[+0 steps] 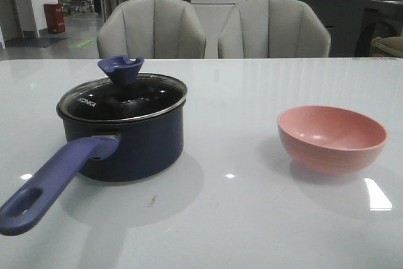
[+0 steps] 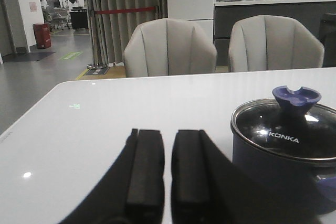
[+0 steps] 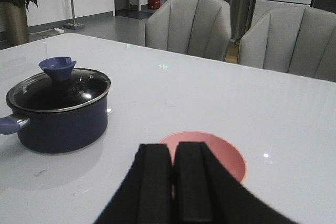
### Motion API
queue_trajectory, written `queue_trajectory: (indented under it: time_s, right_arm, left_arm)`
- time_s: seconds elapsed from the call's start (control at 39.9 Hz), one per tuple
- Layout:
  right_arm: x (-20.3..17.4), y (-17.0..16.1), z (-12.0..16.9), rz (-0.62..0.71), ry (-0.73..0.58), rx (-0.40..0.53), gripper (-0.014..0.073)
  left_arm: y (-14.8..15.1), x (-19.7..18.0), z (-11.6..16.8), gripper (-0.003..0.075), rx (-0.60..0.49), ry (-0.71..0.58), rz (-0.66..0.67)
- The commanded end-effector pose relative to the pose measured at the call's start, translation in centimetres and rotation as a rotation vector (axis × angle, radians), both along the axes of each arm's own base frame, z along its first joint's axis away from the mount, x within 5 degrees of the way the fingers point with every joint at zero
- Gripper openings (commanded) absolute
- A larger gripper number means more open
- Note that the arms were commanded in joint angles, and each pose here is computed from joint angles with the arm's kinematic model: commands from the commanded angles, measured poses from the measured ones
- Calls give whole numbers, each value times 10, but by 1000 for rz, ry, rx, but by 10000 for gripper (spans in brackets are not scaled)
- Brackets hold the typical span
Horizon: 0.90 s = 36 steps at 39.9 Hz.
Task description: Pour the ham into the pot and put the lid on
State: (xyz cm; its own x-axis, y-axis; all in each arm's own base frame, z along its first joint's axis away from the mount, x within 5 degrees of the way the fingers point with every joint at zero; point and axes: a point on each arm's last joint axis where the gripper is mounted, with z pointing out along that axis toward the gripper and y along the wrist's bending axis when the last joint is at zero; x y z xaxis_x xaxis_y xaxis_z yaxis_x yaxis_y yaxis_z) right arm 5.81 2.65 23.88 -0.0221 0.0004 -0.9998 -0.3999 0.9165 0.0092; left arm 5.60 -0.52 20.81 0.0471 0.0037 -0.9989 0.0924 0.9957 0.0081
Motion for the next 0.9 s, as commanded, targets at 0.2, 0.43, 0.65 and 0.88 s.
queue_trajectory:
  time_s: [0.2, 0.43, 0.65, 0.88]
  right_arm:
    - [1, -2, 15, -24, -84, 30, 160]
    - [5, -9, 5, -147, -95, -41, 160]
    - [3, -19, -10, -293, -91, -3, 160]
    - [-4, -20, -30, -292, -126, 33, 160]
  left_arm:
    - [0, -1, 2, 133, -21, -81, 0]
    - [0, -1, 2, 133, -21, -81, 0]
    - [0, -1, 2, 133, -21, -81, 0]
    - [0, -1, 2, 133, -21, -81, 0]
